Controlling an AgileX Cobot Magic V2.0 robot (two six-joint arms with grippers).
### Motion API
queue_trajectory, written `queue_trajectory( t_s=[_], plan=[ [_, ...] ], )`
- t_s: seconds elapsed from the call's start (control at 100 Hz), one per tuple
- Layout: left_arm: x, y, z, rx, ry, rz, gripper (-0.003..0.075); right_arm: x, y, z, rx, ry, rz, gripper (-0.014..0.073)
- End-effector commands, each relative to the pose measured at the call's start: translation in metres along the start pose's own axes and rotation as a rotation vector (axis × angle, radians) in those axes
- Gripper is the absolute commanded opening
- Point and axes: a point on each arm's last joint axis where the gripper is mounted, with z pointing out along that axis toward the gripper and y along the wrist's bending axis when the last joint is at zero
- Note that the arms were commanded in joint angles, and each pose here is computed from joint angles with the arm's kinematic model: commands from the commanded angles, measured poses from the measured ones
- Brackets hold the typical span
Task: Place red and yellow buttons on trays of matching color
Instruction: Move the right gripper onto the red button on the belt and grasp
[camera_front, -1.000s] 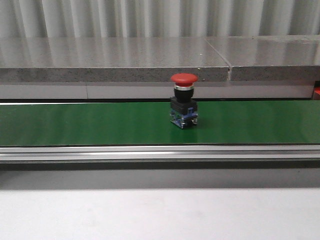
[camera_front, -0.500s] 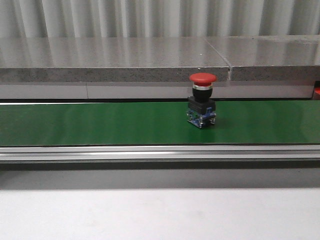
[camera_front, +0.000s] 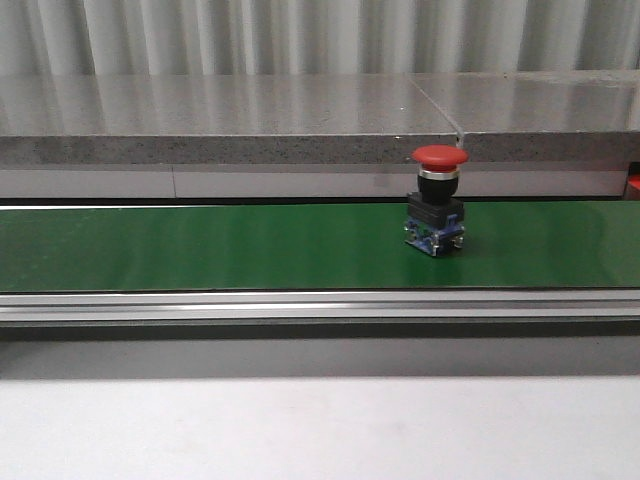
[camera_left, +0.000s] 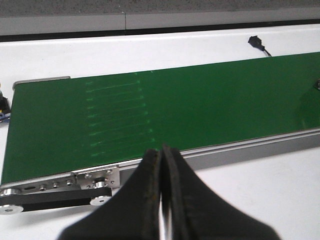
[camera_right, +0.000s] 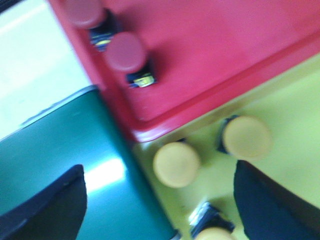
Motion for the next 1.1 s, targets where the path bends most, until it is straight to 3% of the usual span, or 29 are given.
queue_trajectory(
  t_s=[0.0,0.43,0.88,1.09],
  plan=[
    [-0.012,-0.002,-0.005,0.015,-0.086,-0.007,-0.002,-0.003,0.016,-0.031,-0.032,-0.098,-0.054,0.0596],
    [-0.012,-0.002,-0.005,0.015,-0.086,-0.007,-0.002,0.029,0.083,-0.072,-0.189,-0.084,-0.285,0.0596],
    [-0.012,-0.002,-0.005,0.015,-0.086,-0.007,-0.002,0.074,0.145,-0.078,-0.386,0.053,-0.687,0.0596],
    [-0.012,-0.002,-0.005,0.015,-0.086,-0.007,-0.002,0.078,0.16,-0.062,-0.454,0.106,-0.75,0.0596]
  ],
)
